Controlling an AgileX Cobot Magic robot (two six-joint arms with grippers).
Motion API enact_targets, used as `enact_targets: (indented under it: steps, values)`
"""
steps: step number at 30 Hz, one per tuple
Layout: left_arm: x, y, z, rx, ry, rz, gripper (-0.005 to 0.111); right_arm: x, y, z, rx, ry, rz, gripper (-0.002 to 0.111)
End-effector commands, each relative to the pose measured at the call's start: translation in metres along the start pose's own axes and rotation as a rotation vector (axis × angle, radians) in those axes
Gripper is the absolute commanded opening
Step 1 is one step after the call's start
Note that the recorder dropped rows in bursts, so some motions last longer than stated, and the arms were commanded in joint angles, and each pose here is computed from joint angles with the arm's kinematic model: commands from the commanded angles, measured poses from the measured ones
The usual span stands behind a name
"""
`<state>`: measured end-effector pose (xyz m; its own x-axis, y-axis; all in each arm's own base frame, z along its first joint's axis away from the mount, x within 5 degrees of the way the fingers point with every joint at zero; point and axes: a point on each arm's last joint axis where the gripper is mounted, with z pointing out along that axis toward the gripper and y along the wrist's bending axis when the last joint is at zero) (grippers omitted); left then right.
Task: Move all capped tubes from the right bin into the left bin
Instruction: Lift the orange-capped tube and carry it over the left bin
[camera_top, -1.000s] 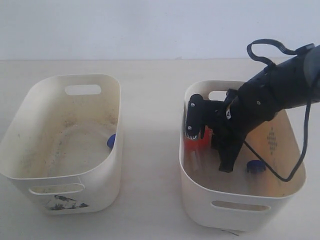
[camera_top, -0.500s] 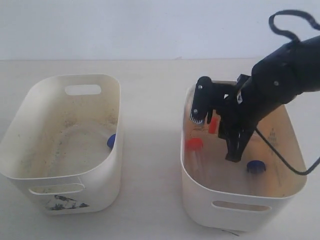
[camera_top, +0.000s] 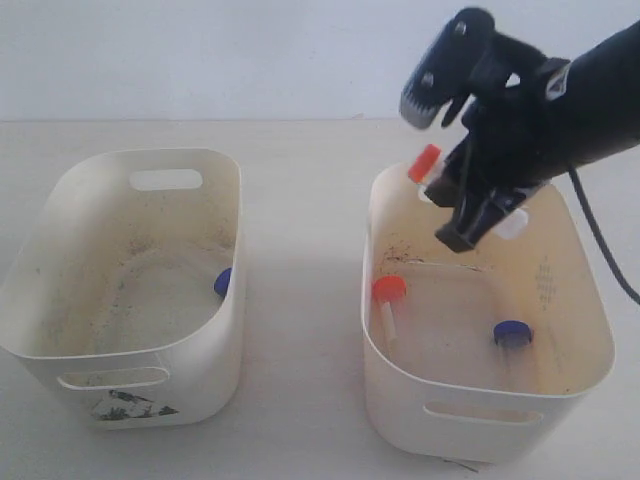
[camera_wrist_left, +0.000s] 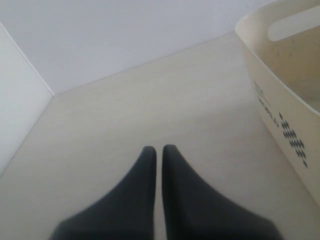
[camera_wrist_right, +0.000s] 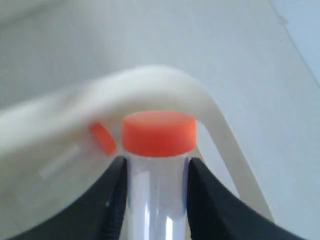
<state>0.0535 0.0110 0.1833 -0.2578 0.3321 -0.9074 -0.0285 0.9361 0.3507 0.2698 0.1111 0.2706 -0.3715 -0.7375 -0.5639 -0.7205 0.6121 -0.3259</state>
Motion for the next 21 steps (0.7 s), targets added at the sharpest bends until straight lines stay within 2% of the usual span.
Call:
enact_targets:
  steps: [1,6,8,11,14,16,18,21]
  values:
    - [-0.001,0.0,0.0,-0.001,-0.005,-0.011,0.004,-0.021,0.011,-0.024,-0.111,-0.223,0.259,0.0]
    - [-0.001,0.0,0.0,-0.001,-0.005,-0.011,0.004,-0.058,0.05,-0.037,-0.323,-0.473,0.251,0.0]
    - [-0.001,0.0,0.0,-0.001,-0.005,-0.011,0.004,-0.072,0.067,-0.037,-0.371,-0.549,0.288,0.0]
    - [-0.001,0.0,0.0,-0.001,-0.005,-0.011,0.004,-0.094,0.089,-0.03,-0.35,-0.589,0.329,0.0]
    - [-0.001,0.0,0.0,-0.001,-0.005,-0.011,0.004,-0.121,0.101,-0.021,-0.289,-0.605,0.33,0.0]
    - [-0.001,0.0,0.0,-0.001,-0.005,-0.011,0.004,-0.145,0.11,0.0,-0.29,-0.598,0.325,0.0]
    - [-0.001,0.0,0.0,-0.001,-0.005,-0.011,0.004,-0.15,0.117,0.029,-0.312,-0.543,0.38,0.0]
    - [-0.001,0.0,0.0,-0.001,-0.005,-0.011,0.004,-0.145,0.124,0.057,-0.294,-0.48,0.369,0.0]
